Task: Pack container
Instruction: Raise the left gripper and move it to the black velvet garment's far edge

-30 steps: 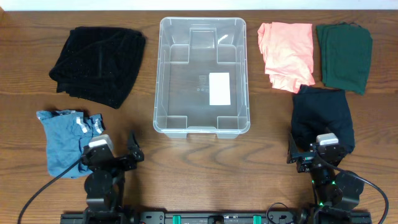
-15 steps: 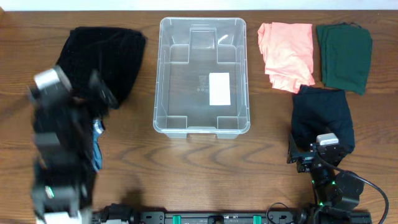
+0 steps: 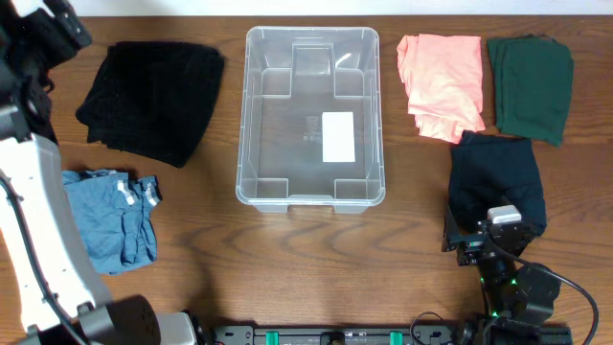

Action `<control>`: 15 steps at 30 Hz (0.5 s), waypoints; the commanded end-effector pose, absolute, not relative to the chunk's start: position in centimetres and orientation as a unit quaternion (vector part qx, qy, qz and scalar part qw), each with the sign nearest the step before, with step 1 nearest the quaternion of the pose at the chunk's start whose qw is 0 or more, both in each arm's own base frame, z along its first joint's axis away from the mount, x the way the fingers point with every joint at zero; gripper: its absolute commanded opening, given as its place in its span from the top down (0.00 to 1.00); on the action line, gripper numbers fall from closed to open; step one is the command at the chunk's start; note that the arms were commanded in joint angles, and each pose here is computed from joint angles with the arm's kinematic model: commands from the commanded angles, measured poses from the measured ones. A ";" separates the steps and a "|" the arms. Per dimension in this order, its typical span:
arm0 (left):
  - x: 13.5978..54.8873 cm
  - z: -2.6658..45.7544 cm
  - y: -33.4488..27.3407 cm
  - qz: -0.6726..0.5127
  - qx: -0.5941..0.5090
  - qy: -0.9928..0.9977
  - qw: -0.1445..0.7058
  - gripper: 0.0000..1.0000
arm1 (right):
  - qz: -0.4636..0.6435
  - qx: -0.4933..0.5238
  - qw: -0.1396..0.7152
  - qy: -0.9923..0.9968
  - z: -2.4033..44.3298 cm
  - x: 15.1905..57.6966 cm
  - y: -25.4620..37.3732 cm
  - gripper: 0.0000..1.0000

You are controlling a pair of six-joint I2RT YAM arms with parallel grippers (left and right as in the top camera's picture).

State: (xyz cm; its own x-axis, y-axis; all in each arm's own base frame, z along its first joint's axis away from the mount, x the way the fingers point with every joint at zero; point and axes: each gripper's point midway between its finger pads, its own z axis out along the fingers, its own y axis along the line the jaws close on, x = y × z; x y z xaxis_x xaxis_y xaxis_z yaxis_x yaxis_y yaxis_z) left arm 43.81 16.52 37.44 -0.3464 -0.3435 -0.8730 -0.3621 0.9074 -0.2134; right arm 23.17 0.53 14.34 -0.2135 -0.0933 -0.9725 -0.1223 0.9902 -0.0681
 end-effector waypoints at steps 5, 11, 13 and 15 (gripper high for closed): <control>43.5 36.6 20.8 0.019 -0.229 0.819 0.526 0.02 | 0.015 -0.065 0.624 0.779 14.3 23.2 0.5 0.01; 44.5 31.3 25.0 -0.006 -0.258 0.834 0.488 0.02 | 0.015 -0.065 0.624 0.779 14.3 23.2 0.5 0.01; 45.4 28.8 25.7 -0.026 -0.261 0.842 0.471 0.02 | 0.015 -0.065 0.624 0.779 14.3 23.2 0.5 0.01; 46.8 25.7 25.8 -0.057 -0.257 0.852 0.453 0.02 | 0.015 -0.065 0.624 0.779 14.3 23.2 0.5 0.01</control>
